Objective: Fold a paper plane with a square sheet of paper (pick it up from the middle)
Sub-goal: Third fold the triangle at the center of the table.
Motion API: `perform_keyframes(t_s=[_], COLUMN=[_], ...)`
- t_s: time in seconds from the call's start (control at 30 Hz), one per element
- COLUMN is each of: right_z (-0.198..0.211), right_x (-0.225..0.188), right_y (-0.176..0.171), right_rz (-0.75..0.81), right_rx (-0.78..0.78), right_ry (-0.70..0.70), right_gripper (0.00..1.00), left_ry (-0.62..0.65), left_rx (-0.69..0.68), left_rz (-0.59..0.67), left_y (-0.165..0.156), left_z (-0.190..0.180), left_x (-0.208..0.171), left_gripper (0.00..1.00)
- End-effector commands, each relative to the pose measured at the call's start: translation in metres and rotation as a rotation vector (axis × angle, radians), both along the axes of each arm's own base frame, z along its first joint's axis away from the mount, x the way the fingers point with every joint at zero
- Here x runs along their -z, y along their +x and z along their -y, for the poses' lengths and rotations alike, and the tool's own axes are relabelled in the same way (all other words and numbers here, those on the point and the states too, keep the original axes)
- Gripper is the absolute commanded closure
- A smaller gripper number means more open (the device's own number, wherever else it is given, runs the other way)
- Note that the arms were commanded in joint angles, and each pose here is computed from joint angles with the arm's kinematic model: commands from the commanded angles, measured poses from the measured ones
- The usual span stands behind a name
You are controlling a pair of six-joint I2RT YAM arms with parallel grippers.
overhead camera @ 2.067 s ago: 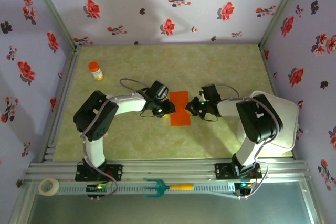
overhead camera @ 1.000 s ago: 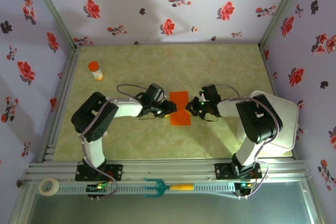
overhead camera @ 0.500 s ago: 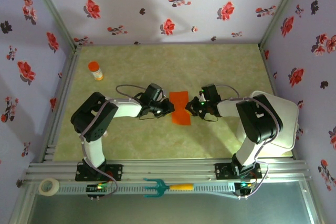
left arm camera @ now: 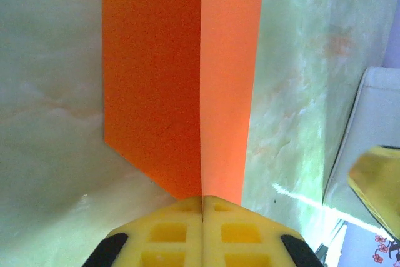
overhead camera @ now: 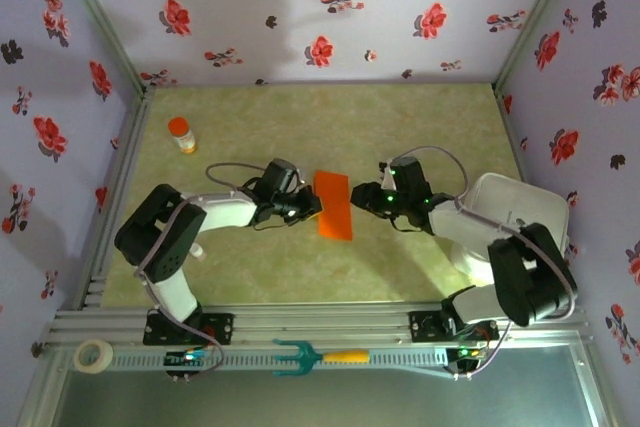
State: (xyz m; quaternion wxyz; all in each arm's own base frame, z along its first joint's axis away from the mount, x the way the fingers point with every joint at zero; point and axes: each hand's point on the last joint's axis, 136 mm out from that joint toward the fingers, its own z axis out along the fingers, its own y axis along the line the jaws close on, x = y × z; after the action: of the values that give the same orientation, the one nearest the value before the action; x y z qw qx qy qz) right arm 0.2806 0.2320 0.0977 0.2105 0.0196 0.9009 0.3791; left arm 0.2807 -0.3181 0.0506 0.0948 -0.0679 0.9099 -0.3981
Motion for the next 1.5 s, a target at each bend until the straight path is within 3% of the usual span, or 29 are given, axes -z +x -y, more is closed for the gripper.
perform_keyframes(t_s=[0.0,0.27,0.47,0.77,1.13,1.47], right_z=[-0.012,-0.063,-0.075,-0.078,-0.081,-0.078], right_x=[0.005,0.006,0.02,0.03,0.032,0.032], right_y=[-0.023,-0.077,-0.086,-0.066,-0.067,-0.07], right_rz=[0.209,0.74,0.904,0.984,0.965,0.943], right_rx=[-0.179,-0.546,-0.653,-0.583,-0.568,-0.549], right_ry=[-0.175,-0.403,-0.606,-0.805,-0.789,-0.762], right_gripper=[0.55,0.45,0.43,0.42,0.55,0.74], left_ry=[0.001,-0.003,-0.007,-0.01,-0.008,-0.009], left_rx=[0.004,-0.002,-0.003,-0.005,-0.004,-0.006], left_rz=[-0.038,-0.044,-0.045,-0.046,-0.049,-0.049], left_y=[-0.008,-0.009,-0.009,-0.01,-0.01,-0.009], left_z=[-0.006,-0.007,-0.006,-0.007,-0.007,-0.007], left_x=[-0.002,-0.004,-0.004,-0.003,-0.001,-0.001], left_gripper=[1.0,0.99,0.99,0.99,0.98,0.97])
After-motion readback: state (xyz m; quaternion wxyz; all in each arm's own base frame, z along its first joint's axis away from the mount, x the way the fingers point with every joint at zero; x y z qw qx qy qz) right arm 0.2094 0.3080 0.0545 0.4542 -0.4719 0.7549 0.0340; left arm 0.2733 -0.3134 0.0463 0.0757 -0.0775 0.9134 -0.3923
